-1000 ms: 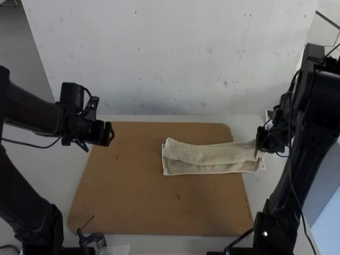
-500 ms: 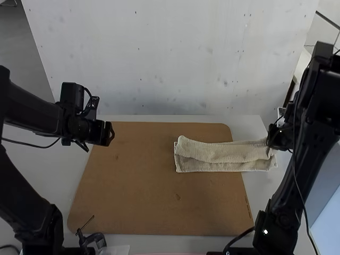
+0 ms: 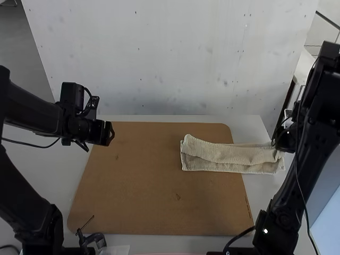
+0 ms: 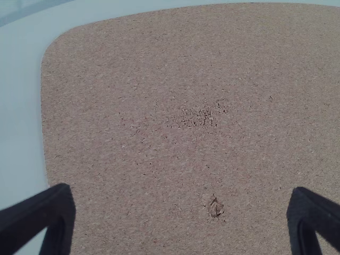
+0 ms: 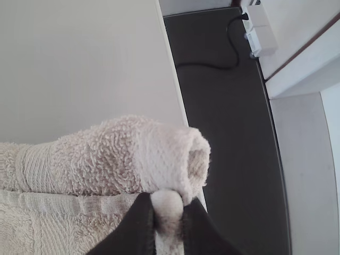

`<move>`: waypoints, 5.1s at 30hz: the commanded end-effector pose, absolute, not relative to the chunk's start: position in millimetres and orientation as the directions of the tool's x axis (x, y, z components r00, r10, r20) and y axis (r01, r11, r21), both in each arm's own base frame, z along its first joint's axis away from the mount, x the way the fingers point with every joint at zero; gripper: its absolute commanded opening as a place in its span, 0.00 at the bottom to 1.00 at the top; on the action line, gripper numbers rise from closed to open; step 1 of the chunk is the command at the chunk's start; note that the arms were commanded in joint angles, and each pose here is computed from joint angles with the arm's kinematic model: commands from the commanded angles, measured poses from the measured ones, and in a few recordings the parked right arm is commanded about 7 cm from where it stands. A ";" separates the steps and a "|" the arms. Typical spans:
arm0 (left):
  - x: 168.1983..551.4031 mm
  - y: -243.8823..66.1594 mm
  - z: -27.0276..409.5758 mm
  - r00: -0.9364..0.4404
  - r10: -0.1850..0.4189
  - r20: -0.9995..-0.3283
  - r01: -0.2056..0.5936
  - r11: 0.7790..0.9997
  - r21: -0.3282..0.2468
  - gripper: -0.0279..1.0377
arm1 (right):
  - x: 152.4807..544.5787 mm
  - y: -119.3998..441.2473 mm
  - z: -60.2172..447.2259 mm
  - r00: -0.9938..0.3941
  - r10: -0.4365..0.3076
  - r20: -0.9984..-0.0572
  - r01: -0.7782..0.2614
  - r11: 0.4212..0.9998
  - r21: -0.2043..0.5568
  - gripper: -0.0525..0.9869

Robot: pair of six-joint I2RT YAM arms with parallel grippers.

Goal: Fold the towel.

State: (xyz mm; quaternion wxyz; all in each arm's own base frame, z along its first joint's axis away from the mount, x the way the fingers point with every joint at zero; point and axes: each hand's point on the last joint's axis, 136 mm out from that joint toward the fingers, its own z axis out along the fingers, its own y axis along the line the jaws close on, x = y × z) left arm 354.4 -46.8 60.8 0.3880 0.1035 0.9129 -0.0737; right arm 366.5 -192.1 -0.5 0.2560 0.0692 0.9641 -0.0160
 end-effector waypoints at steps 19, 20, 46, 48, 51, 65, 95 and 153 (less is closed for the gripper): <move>351.2 -50.6 54.3 -0.687 0.131 -0.715 0.251 0.966 -0.064 0.86 | 409.9 -38.7 101.3 -0.811 -0.009 -0.584 -0.064 0.995 0.073 0.07; 351.2 -50.6 54.3 -0.687 0.131 -0.715 0.251 0.966 -0.064 0.86 | 409.2 -32.1 101.2 -0.814 -0.011 -0.581 -0.068 0.995 0.078 0.07; 350.6 -50.8 53.9 -0.687 0.130 -0.715 0.251 0.966 -0.066 0.85 | 371.6 133.9 37.1 -0.865 -0.215 -0.454 -0.281 0.956 0.083 0.07; 350.6 -50.8 53.9 -0.687 0.130 -0.715 0.251 0.966 -0.066 0.85 | 371.6 141.1 31.7 -0.863 -0.220 -0.454 -0.288 0.954 0.085 0.07; 350.8 -51.1 54.2 -0.686 0.130 -0.716 0.252 0.965 -0.067 0.86 | 373.2 150.1 26.4 -0.859 -0.223 -0.460 -0.293 0.952 0.087 0.07; 350.4 -51.9 52.1 -0.688 0.131 -0.714 0.255 0.965 -0.069 0.85 | 384.0 175.3 19.0 -0.859 -0.199 -0.472 -0.277 0.956 0.101 0.07; 350.0 -53.5 51.7 -0.686 0.132 -0.716 0.258 0.964 -0.069 0.85 | 372.3 218.8 45.1 -0.880 -0.080 -0.468 -0.255 0.911 0.324 0.37; 350.5 -53.5 52.8 -0.680 0.131 -0.722 0.258 0.964 -0.068 0.85 | 338.1 235.1 10.1 -0.887 -0.198 -0.416 -0.318 0.917 0.242 0.07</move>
